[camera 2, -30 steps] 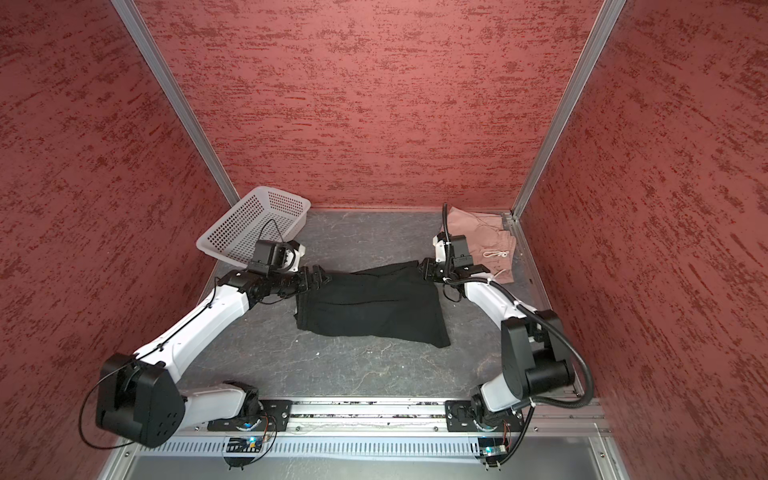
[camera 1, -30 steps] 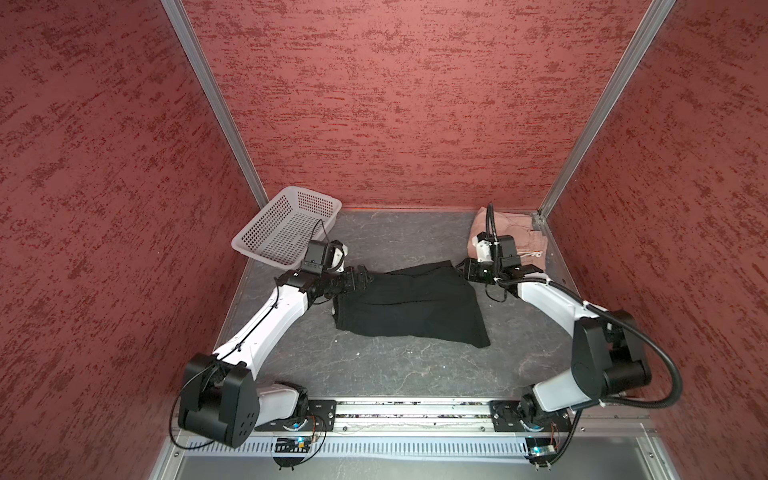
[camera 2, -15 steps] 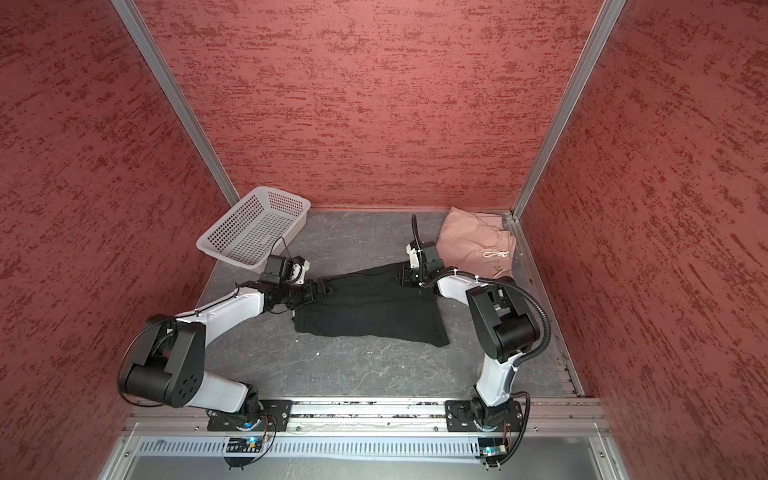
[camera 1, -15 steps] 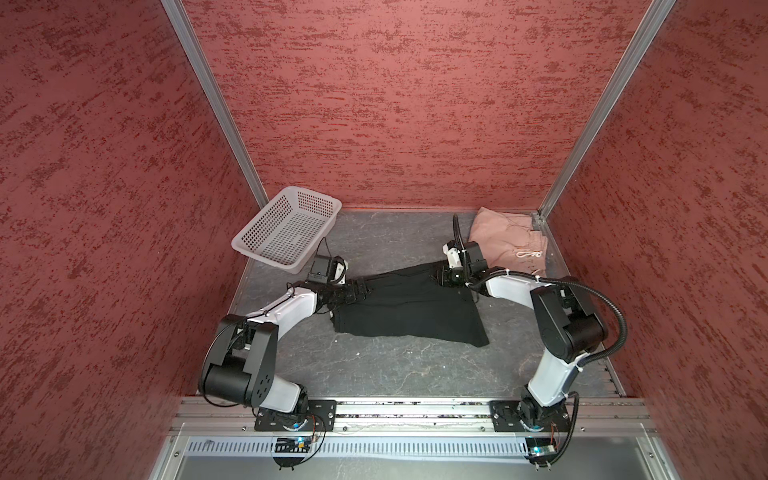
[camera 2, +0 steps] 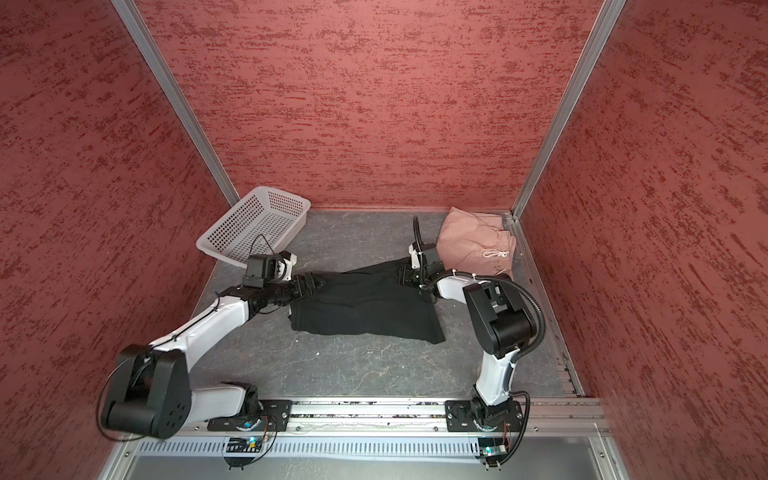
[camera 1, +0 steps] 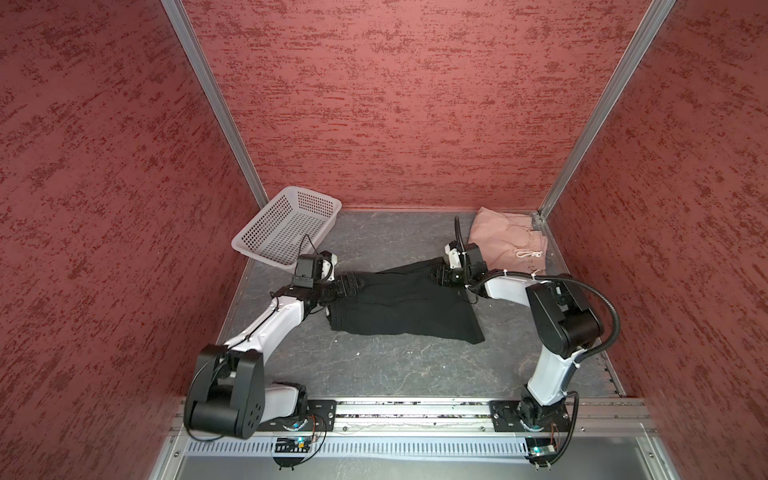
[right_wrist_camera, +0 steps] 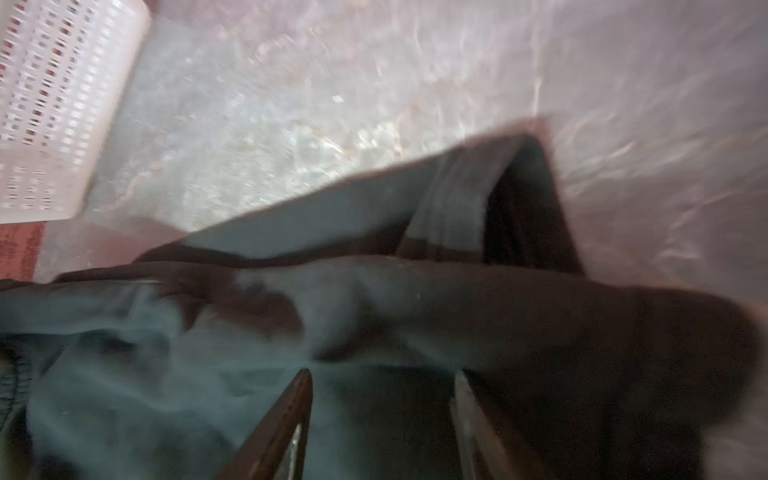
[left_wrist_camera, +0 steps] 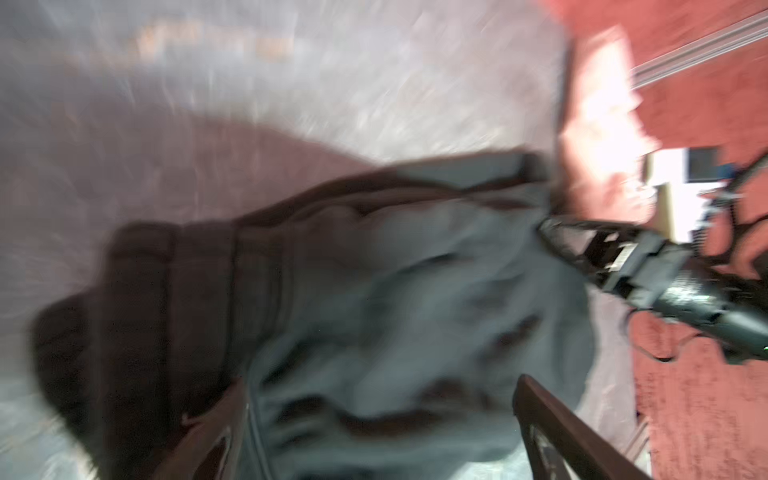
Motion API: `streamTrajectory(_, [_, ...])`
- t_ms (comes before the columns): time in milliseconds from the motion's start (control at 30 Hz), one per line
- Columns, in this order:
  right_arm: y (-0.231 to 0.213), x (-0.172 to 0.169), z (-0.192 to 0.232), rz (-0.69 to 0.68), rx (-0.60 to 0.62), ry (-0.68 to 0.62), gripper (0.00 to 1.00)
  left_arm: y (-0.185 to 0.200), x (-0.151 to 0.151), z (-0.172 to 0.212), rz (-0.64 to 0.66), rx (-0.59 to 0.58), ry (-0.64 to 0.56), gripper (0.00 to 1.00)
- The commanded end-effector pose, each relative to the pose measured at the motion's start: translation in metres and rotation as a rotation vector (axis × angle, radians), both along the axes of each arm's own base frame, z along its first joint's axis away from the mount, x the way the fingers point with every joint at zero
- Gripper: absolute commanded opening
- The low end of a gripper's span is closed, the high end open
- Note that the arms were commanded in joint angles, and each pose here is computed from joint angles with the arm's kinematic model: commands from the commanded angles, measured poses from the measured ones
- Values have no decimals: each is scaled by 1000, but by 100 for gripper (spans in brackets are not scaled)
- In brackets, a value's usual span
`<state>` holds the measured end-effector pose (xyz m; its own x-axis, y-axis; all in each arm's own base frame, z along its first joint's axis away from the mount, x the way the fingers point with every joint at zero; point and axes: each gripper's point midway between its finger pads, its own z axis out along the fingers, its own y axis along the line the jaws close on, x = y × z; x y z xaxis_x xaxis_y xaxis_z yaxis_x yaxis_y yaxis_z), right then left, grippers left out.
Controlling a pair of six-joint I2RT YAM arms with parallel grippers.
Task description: Fold and stack the shorts
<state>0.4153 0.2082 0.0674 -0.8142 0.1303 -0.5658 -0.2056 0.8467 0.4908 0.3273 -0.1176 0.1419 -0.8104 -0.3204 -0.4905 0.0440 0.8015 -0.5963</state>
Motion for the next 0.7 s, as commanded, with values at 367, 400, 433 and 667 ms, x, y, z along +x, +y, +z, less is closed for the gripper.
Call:
streamTrajectory(367, [165, -119, 31, 554, 17, -79, 29, 56, -51, -47, 214, -24, 240, 100])
streamTrajectory(400, [176, -126, 29, 578, 8, -85, 29, 57, -53, -51, 222, -23, 250, 99])
streamTrajectory(433, [185, -131, 28, 600, -2, -96, 29, 58, -54, -52, 228, -24, 250, 99])
streamTrajectory(667, [223, -136, 16, 644, -55, -121, 25, 57, -63, -69, 256, -96, 261, 99])
